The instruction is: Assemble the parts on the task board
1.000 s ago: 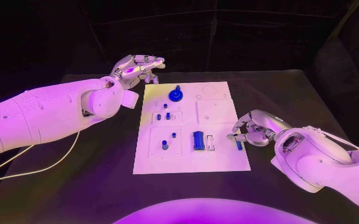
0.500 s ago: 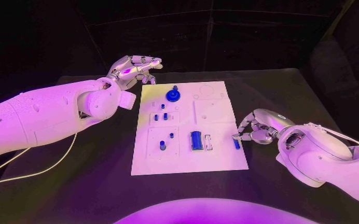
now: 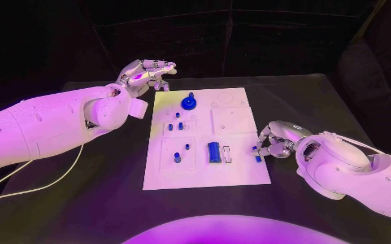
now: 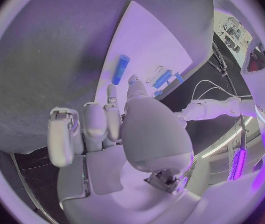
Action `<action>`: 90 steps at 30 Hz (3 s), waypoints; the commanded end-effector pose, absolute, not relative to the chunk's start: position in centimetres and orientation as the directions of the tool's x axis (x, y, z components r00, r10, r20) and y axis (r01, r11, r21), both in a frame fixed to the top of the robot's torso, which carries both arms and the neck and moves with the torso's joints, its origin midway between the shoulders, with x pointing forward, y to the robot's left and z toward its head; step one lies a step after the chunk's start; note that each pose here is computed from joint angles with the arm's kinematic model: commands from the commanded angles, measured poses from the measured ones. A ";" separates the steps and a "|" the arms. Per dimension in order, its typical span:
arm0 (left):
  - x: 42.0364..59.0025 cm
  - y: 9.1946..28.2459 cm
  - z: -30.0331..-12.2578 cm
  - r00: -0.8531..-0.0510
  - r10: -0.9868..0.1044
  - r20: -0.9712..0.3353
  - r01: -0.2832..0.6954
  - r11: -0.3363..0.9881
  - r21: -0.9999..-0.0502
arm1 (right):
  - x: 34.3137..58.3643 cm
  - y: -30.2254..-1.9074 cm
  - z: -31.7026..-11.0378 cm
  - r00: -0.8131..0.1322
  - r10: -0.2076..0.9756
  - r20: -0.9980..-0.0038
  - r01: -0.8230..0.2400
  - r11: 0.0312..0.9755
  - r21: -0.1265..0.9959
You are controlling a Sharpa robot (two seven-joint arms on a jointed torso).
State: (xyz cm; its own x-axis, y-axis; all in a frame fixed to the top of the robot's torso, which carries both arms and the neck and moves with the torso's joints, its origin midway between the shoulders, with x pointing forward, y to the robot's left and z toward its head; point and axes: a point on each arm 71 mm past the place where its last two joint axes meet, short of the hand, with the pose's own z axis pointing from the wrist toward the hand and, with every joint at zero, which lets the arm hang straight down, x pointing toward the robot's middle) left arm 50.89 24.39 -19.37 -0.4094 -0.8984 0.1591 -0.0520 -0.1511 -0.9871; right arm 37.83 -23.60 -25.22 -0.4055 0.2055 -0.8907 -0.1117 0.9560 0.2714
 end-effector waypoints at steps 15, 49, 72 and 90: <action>50.9 24.4 -19.2 -0.419 -0.894 0.162 -0.046 -0.157 -0.986 | 37.7 -23.3 -26.0 -0.451 0.101 -0.887 -0.147 0.971 0.186; 50.9 24.5 -19.2 -0.418 -0.894 0.162 -0.046 -0.158 -0.986 | 36.5 -21.0 -25.8 -0.384 0.051 -0.922 -0.248 0.956 0.157; 50.8 24.3 -19.2 -0.422 -0.892 0.164 -0.047 -0.159 -0.986 | 36.3 -18.8 -25.6 -0.451 0.353 -0.819 -0.081 0.898 0.432; 50.7 24.3 -19.2 -0.422 -0.892 0.164 -0.048 -0.159 -0.986 | 37.3 -17.1 -26.6 -0.476 0.364 -0.801 -0.059 0.895 0.441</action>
